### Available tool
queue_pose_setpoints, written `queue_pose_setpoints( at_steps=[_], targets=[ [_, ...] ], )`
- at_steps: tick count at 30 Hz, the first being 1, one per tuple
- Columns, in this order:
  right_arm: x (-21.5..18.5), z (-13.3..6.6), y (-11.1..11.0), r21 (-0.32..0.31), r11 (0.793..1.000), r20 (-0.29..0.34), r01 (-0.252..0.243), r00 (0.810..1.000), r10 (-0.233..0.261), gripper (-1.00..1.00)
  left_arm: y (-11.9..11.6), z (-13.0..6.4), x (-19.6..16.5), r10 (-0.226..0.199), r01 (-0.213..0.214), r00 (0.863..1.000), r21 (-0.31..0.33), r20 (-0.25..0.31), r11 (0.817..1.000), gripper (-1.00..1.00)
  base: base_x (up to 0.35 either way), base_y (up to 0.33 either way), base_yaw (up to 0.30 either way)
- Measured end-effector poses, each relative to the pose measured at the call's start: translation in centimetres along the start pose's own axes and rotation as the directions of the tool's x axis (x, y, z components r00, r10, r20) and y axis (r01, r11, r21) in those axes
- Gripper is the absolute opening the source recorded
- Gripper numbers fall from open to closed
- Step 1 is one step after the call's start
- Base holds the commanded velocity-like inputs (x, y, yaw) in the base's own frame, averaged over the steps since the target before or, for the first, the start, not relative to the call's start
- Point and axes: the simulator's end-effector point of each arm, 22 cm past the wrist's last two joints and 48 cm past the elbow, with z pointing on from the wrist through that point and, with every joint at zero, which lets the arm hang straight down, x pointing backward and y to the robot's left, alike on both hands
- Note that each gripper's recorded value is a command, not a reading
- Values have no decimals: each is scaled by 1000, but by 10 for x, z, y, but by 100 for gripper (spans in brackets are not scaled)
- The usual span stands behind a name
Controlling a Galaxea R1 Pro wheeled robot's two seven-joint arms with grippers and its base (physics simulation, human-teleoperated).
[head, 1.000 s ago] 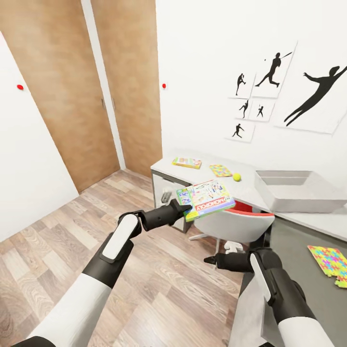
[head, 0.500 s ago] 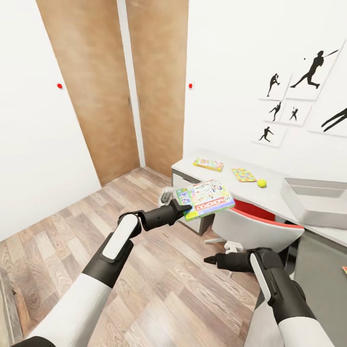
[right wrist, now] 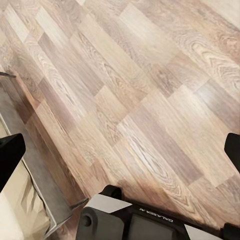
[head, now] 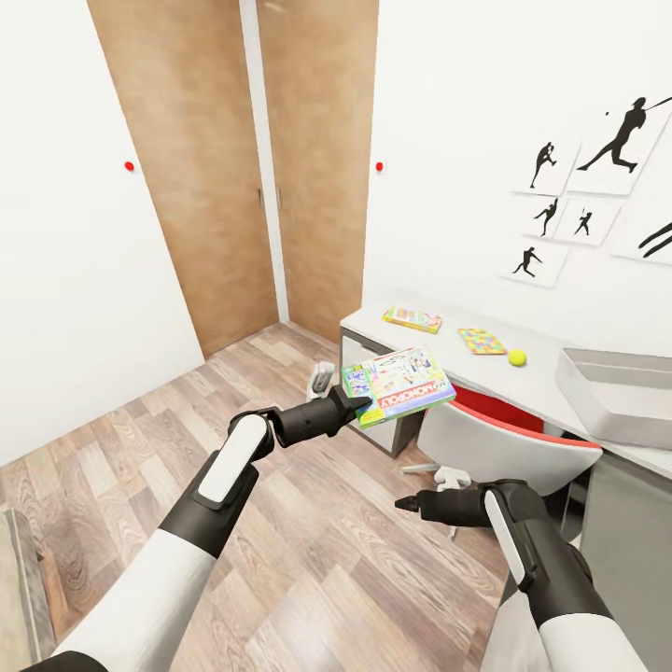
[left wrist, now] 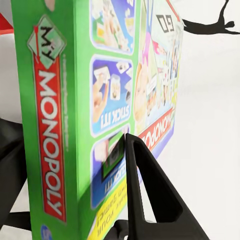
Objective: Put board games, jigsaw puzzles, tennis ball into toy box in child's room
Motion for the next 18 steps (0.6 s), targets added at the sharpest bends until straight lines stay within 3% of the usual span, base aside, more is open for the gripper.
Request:
queue_pose_setpoints(
  at_steps=[18],
  targets=[
    [-1, -1, 2, -1, 1000, 3, 3, 1000, -3, 100, -1, -1, -1, 4, -4, 1000, -3, 2, 1000, -100, 144, 0, 14]
  ],
)
